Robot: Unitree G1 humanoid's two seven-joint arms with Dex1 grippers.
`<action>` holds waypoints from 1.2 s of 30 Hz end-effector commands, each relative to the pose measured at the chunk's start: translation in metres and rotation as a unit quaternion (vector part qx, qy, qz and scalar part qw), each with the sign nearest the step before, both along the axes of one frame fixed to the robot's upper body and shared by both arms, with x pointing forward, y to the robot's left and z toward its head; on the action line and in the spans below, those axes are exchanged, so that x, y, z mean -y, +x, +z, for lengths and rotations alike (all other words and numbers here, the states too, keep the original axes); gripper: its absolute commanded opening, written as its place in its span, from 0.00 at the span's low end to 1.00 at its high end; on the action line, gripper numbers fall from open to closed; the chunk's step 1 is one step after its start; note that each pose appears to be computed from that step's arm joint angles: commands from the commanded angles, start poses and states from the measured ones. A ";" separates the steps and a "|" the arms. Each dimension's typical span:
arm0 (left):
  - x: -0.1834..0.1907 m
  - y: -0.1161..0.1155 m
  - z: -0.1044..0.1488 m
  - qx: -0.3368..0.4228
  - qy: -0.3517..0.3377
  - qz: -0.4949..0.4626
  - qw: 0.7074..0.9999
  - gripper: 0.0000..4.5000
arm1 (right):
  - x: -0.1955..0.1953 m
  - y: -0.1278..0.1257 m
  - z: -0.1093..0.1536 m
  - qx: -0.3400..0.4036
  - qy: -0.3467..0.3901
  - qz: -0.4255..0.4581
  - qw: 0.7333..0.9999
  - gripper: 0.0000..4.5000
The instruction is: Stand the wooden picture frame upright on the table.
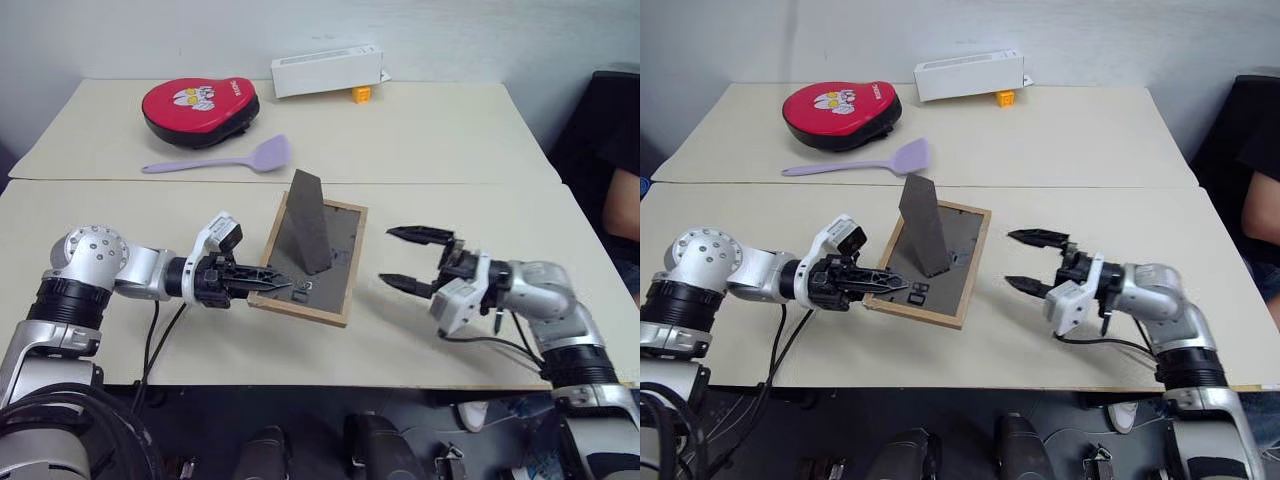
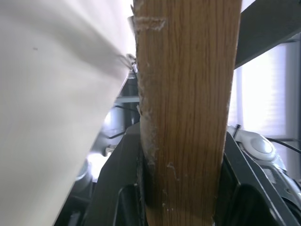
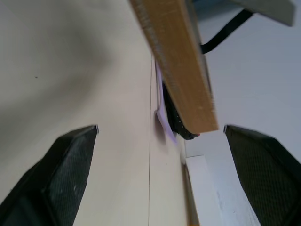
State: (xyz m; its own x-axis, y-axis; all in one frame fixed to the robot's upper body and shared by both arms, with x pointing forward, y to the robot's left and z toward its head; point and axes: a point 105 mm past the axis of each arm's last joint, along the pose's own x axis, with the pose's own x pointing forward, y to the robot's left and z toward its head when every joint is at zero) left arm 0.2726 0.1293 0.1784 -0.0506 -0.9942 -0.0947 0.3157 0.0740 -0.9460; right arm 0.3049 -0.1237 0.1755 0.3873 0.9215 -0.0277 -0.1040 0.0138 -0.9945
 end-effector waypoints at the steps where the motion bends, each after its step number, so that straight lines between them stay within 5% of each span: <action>1: 0.006 -0.009 0.015 0.000 -0.026 -0.024 0.999 0.28 | -0.014 0.003 0.010 0.039 0.025 0.022 0.999 0.98; 7: 0.009 -0.016 0.013 -0.016 -0.013 -0.030 0.999 0.28 | -0.041 0.011 0.020 0.064 0.059 0.038 0.995 0.94; 16: 0.008 -0.014 0.018 -0.009 -0.025 -0.011 1.000 0.28 | -0.034 0.010 0.013 0.068 0.065 0.033 0.995 0.32; 21: 0.014 -0.005 0.022 0.047 -0.037 0.031 0.998 0.28 | -0.035 0.009 0.017 0.075 0.080 0.033 0.993 0.32; 26: 0.001 -0.003 0.025 0.081 -0.012 0.071 0.994 0.63 | -0.034 0.008 0.018 0.078 0.089 0.029 0.992 0.28; 29: -0.027 0.005 0.018 0.126 0.058 0.131 0.982 0.84 | -0.031 0.009 0.022 0.078 0.100 0.024 0.992 0.28; 34: -0.099 0.036 0.026 0.272 0.104 0.280 0.915 0.85 | -0.023 0.010 0.026 0.041 0.133 0.014 0.990 0.28; 36: -0.116 0.036 0.037 0.388 0.114 0.290 0.867 0.85 | -0.016 0.012 0.027 0.006 0.158 0.003 0.987 0.28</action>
